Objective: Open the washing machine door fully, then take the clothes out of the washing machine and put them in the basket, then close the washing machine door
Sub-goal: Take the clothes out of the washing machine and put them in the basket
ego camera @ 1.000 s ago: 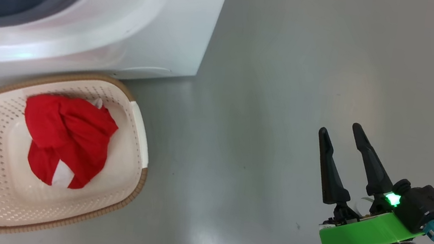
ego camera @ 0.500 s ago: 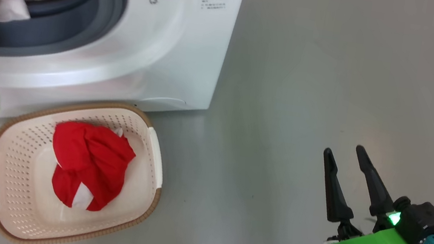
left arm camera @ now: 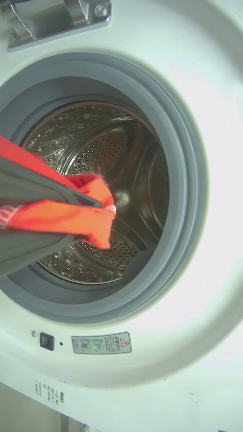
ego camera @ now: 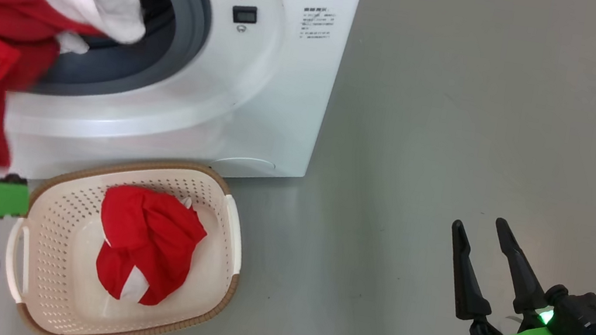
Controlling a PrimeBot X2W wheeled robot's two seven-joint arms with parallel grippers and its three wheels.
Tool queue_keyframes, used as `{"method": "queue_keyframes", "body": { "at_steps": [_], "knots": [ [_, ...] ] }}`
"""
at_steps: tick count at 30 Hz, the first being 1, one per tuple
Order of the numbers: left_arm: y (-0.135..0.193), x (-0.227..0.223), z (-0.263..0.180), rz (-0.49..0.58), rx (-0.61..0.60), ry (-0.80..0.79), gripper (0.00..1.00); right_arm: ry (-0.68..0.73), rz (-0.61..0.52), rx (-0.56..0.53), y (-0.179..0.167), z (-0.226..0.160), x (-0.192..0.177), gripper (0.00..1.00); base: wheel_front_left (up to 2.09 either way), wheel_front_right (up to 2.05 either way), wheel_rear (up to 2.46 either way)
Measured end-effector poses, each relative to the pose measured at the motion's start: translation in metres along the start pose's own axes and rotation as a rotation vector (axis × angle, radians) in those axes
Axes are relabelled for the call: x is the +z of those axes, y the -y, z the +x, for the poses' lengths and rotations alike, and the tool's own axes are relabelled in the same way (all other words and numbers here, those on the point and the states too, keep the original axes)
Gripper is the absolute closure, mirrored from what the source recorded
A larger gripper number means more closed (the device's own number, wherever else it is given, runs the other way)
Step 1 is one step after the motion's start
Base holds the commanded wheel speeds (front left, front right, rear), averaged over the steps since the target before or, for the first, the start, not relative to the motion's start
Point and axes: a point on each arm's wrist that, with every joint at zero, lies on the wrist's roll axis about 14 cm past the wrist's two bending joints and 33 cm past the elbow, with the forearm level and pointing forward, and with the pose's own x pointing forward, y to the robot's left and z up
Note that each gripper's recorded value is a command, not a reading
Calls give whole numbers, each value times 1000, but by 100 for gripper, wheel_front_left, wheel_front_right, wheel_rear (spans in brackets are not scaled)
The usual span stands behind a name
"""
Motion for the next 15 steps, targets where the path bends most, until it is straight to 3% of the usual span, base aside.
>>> {"method": "queue_keyframes", "body": {
  "at_steps": [9,15],
  "knots": [
    [10,45,-9,6,-20,141,100,-3,2,5,-1,3,-2,0,0,0,0],
    [6,27,-19,14,-11,82,100,-11,3,5,-1,4,-5,0,0,0,0]
  ]
}}
